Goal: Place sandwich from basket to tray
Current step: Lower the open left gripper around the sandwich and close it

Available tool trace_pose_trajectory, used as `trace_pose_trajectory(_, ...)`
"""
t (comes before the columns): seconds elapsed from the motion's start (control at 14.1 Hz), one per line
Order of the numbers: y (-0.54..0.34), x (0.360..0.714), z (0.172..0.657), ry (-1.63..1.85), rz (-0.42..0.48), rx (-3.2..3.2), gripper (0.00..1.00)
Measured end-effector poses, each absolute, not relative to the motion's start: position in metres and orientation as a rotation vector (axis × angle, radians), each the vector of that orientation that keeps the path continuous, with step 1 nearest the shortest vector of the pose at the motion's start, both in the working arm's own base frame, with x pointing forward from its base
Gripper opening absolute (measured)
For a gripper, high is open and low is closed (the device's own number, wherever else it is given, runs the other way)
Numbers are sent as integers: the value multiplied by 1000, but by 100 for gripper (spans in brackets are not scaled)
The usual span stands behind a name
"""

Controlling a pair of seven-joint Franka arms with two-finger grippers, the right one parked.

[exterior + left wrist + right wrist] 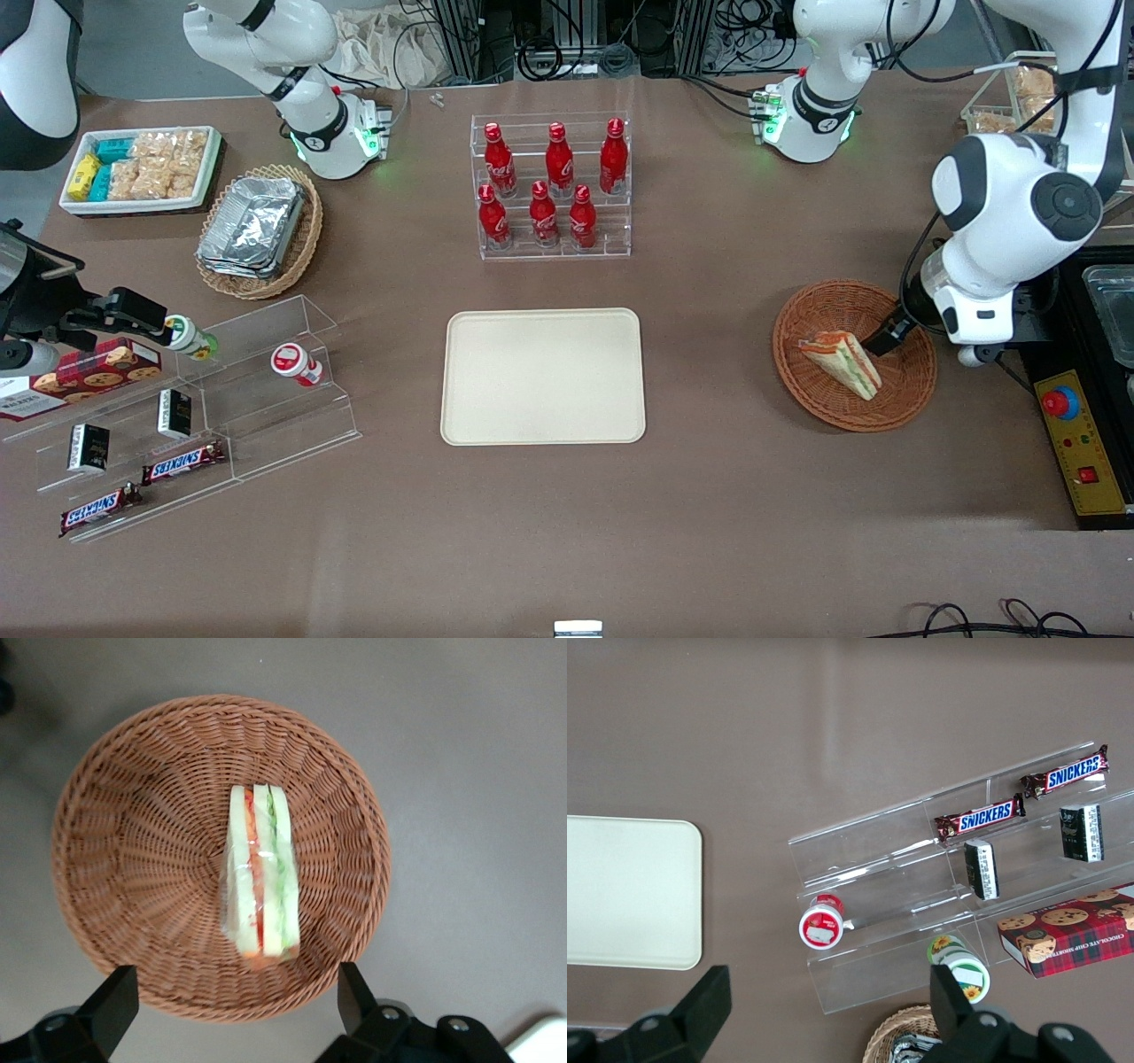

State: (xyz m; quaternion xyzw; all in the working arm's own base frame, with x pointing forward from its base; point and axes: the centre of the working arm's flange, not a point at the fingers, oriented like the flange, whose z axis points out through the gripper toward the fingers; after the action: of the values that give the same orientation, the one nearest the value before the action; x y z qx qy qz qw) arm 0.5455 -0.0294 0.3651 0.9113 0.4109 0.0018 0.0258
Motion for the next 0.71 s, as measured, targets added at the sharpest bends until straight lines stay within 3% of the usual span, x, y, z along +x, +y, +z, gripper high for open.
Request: trace_pose_trajectory(0.71,-41,556,292,1398,-32,2767,100)
